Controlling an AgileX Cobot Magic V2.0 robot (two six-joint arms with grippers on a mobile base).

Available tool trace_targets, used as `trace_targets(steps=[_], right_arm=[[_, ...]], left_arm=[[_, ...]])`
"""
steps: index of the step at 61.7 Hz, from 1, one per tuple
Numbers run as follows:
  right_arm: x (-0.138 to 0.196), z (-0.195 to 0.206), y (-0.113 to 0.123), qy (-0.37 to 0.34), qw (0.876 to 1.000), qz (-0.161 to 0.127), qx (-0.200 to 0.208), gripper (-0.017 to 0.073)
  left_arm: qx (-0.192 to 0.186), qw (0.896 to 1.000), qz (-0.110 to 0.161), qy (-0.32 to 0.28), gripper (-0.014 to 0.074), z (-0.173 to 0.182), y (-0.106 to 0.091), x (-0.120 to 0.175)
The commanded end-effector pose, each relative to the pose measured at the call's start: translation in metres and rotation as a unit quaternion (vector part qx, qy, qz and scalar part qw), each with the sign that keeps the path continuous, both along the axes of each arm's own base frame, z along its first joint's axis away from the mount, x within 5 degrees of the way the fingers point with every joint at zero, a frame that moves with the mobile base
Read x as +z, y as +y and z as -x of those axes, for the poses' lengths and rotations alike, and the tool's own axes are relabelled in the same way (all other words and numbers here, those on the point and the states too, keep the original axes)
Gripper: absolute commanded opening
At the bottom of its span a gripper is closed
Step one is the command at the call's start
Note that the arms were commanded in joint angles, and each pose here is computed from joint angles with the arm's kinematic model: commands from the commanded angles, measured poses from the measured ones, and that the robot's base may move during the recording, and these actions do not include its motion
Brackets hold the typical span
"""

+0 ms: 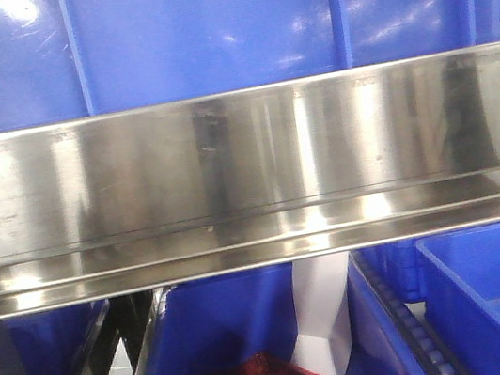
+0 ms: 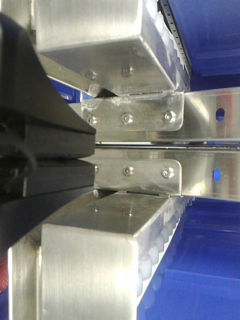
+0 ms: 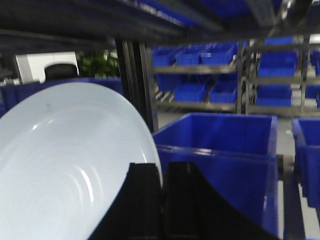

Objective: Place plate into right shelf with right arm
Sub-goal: 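Lower the plate with the right gripper into a blue bin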

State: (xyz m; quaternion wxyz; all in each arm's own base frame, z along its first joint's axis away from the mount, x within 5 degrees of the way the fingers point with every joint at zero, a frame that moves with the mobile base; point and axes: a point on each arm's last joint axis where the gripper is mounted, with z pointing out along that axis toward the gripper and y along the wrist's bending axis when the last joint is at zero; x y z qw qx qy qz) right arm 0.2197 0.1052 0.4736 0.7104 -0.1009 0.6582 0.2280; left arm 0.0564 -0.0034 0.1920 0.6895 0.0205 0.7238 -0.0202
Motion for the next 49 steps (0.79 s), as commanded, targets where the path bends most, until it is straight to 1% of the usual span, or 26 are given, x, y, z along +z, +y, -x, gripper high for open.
trace_targets(steps=[1, 6, 10, 14, 15, 20, 21, 22, 26, 35, 46, 49], right_arm=[[0.02, -0.025, 0.009, -0.035, 0.999, -0.022, -0.01, 0.006], [0.012, -0.051, 0.023, 0.0, 1.0, -0.003, -0.001, 0.0098], [0.008, -0.065, 0.031, 0.025, 1.0, 0.01, 0.008, 0.0193], [0.003, -0.077, 0.039, 0.05, 0.998, 0.024, 0.017, 0.0325], [0.002, -0.08, 0.041, 0.054, 0.998, 0.026, 0.018, 0.0384], [-0.001, -0.088, 0.045, 0.07, 0.997, 0.035, 0.024, 0.0582], [-0.002, -0.089, 0.046, 0.072, 0.996, 0.036, 0.025, 0.0634], [-0.002, -0.09, 0.047, 0.072, 0.996, 0.037, 0.025, 0.0654], [-0.002, -0.09, 0.047, 0.074, 0.996, 0.038, 0.026, 0.063], [0.006, -0.081, 0.043, 0.07, 0.996, 0.038, 0.03, 0.0632], [0.026, -0.045, 0.03, 0.08, 0.994, 0.05, 0.049, 0.0627], [0.032, -0.033, 0.026, 0.083, 0.994, 0.055, 0.054, 0.0588]], left_arm=[[0.002, 0.999, 0.007, -0.042, -0.0047, 0.0, 0.0, 0.005], [0.002, 0.999, 0.007, -0.042, -0.0047, 0.0, 0.0, 0.005], [0.002, 0.999, 0.007, -0.042, -0.0047, 0.0, 0.0, 0.005], [0.002, 0.999, 0.007, -0.042, -0.0047, 0.0, 0.0, 0.005], [0.002, 0.999, 0.007, -0.042, -0.0047, 0.0, 0.0, 0.005], [0.002, 0.999, 0.007, -0.042, -0.0047, 0.0, 0.0, 0.005], [0.002, 0.999, 0.007, -0.042, -0.0047, 0.0, 0.0, 0.005], [0.002, 0.999, 0.007, -0.042, -0.0047, 0.0, 0.0, 0.005], [0.002, 0.999, 0.007, -0.042, -0.0047, 0.0, 0.0, 0.005], [0.002, 0.999, 0.007, -0.042, -0.0047, 0.0, 0.0, 0.005], [0.002, 0.999, 0.007, -0.042, -0.0047, 0.0, 0.0, 0.005], [0.002, 0.999, 0.007, -0.042, -0.0047, 0.0, 0.0, 0.005]])
